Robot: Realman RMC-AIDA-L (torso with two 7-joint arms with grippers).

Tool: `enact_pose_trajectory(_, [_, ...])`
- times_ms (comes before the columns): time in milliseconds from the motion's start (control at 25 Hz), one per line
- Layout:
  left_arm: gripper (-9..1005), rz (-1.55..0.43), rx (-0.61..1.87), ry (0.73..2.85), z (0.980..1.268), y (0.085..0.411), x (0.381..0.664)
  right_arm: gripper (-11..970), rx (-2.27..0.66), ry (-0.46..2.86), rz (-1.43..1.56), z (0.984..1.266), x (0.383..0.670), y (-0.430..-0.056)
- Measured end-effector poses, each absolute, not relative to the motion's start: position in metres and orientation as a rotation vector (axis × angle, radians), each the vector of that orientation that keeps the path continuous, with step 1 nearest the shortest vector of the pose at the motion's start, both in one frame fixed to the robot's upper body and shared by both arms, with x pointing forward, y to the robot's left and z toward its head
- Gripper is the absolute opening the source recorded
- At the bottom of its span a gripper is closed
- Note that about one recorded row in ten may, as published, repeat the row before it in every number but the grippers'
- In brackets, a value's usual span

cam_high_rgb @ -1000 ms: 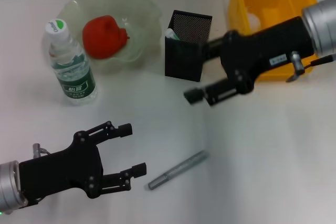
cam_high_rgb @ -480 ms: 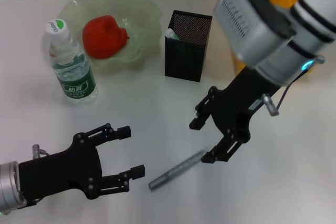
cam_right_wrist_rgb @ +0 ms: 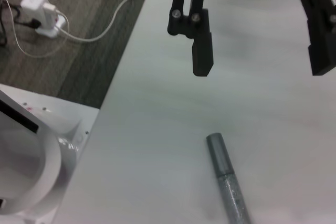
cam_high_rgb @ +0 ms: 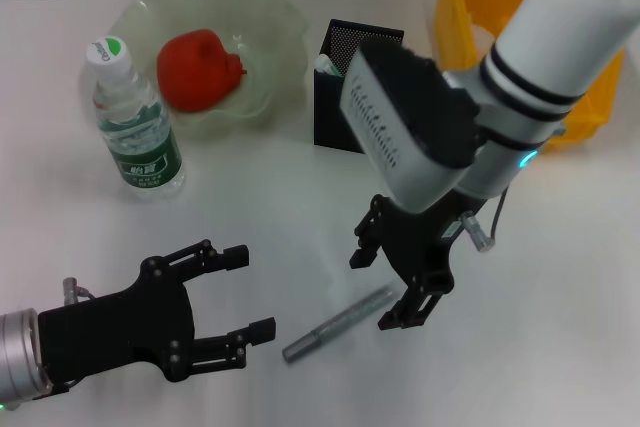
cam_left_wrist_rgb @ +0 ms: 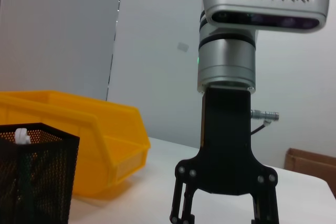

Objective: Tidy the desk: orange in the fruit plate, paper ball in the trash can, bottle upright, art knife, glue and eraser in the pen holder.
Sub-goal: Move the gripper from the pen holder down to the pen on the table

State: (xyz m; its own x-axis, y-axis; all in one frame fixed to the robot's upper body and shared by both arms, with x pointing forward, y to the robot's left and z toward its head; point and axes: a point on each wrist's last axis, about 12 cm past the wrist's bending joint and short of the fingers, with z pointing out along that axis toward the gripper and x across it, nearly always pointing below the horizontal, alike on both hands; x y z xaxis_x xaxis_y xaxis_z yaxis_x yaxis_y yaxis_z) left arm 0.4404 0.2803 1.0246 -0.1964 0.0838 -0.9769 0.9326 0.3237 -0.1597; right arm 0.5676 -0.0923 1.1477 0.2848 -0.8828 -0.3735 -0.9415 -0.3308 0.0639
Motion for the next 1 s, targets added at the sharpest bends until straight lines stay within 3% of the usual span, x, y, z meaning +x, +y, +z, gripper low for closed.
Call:
enact_pose_trajectory(240, [847, -1.026, 0.95, 1.575, 1.023, 0.28, 0.441, 727, -2.418, 1.694, 0.476, 1.14, 0.563, -0.085])
enact_pose_trajectory(760, [846, -1.034, 0.944, 1.583, 1.023, 0.28, 0.441, 603, -2.44, 1.685, 0.386, 1.124, 0.558, -0.074])
enact_pose_trajectory(1000, [846, -1.033, 0.942, 1.584, 1.023, 0.28, 0.441, 363, -2.439, 1.676, 0.374, 1.123, 0.558, -0.073])
